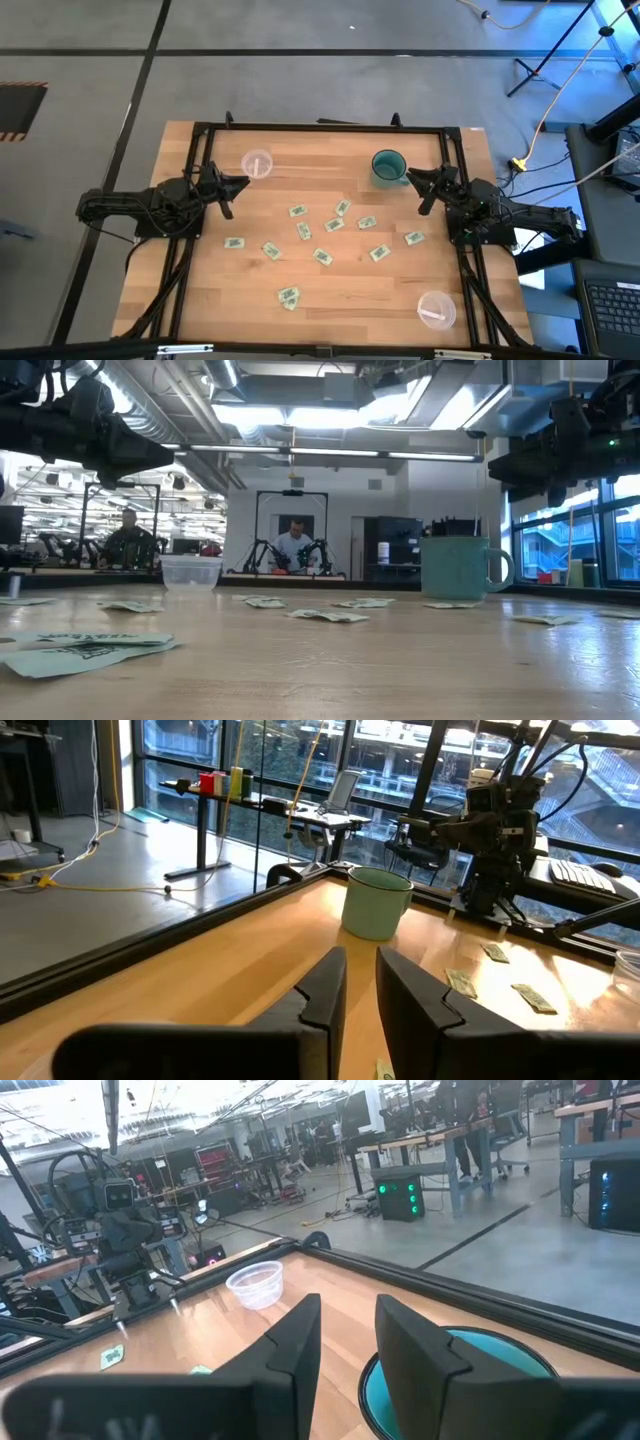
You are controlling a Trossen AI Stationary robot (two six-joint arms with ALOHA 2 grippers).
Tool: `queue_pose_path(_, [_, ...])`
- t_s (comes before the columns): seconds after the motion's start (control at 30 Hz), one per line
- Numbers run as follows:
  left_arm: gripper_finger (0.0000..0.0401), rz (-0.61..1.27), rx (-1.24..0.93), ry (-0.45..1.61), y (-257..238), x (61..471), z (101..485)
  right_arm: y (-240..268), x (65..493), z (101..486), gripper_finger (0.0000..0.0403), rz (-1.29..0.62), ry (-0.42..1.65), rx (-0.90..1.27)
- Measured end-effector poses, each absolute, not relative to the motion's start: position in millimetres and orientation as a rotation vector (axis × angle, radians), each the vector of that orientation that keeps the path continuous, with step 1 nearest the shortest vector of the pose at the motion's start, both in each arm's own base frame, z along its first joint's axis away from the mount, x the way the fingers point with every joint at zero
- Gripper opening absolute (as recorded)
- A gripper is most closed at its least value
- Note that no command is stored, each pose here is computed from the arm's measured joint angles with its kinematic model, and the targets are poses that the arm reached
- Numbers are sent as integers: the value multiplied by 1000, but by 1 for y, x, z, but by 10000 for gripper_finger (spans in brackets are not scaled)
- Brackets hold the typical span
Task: Pick and place Stevia / Truvia into bins
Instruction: Put the stevia packet into the top transparent container
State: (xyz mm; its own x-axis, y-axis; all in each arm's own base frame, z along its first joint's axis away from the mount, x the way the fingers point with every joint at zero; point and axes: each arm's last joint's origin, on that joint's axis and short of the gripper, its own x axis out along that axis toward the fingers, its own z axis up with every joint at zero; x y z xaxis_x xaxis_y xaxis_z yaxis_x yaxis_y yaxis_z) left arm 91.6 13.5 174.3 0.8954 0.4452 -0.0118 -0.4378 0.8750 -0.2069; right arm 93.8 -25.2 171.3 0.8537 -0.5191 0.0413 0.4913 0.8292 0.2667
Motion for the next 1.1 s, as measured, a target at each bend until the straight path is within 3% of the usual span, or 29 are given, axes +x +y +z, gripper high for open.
queue_pose_path(0.43, [61, 448, -64, -7, 13, 92, 175, -25, 94, 171, 102, -537, -114, 252])
queue_pose_path(0.8, [129, 186, -88, -96, 6, 96, 185, -25, 94, 171, 102, -537, -114, 252])
queue_pose_path(0.93, [135, 43, -92, -78, 2, 100, 193, -25, 94, 171, 102, -537, -114, 252])
queue_pose_path(1.1, [130, 17, -62, 76, -1, 112, 206, -25, 94, 171, 102, -537, -114, 252])
